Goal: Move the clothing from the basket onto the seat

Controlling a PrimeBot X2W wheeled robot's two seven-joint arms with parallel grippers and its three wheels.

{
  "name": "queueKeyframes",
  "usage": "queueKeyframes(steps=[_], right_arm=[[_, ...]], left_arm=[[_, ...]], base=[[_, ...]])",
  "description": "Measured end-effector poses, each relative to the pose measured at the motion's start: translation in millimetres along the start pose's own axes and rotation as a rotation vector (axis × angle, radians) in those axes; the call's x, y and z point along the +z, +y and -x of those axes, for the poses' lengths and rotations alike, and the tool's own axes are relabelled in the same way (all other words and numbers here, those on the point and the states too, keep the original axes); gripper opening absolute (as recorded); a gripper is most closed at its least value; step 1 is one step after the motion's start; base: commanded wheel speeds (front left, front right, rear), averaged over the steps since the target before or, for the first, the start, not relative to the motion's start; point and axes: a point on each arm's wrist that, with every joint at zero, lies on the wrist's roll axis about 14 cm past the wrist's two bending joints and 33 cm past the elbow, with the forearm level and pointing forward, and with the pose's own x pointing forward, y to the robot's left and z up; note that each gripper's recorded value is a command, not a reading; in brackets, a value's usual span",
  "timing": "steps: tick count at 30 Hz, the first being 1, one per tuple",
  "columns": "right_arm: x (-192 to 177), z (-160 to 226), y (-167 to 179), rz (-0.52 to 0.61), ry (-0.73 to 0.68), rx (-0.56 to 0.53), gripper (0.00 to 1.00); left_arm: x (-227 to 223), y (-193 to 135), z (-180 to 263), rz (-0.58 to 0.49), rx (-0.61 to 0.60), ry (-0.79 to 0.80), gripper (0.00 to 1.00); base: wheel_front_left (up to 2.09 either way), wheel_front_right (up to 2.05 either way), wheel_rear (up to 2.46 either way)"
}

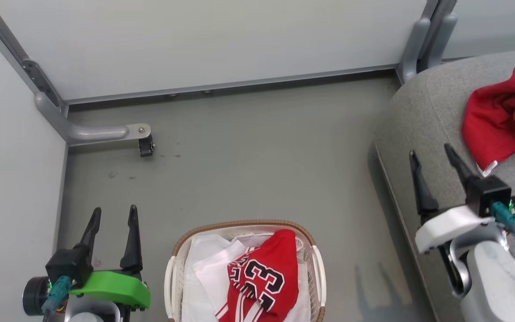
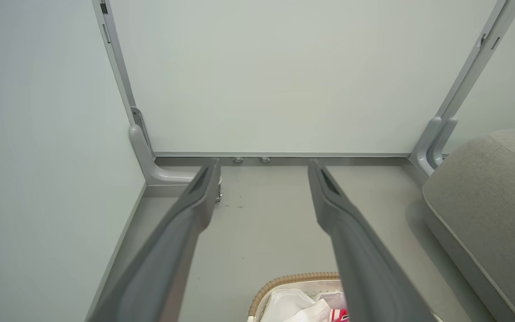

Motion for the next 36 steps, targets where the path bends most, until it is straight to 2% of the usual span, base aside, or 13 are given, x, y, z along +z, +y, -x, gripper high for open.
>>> queueKeyframes(steps=[11, 19, 26, 36], right_arm=[[-26, 37, 28, -0.076, 0.080, 0.037, 1.00], [-36, 45, 28, -0.088, 0.112, 0.024, 1.00], [-34, 38, 23, -0.085, 0.102, 0.011, 1.00], [-38, 14, 17, -0.060, 0.101, 0.005, 1.00]], left_arm=[[-7, 15, 34, -0.020, 0.069, 0.016, 1.00], [-16, 9, 37, -0.016, 0.057, 0.043, 1.00], [-30, -15, 30, -0.001, -0.018, 0.088, 1.00], [-67, -74, -3, 0.060, -0.199, 0.196, 1.00]], base=[[0.00, 0.00, 0.00], [0.00, 0.00, 0.00], [0.00, 0.00, 0.00], [0.00, 0.00, 0.00]])
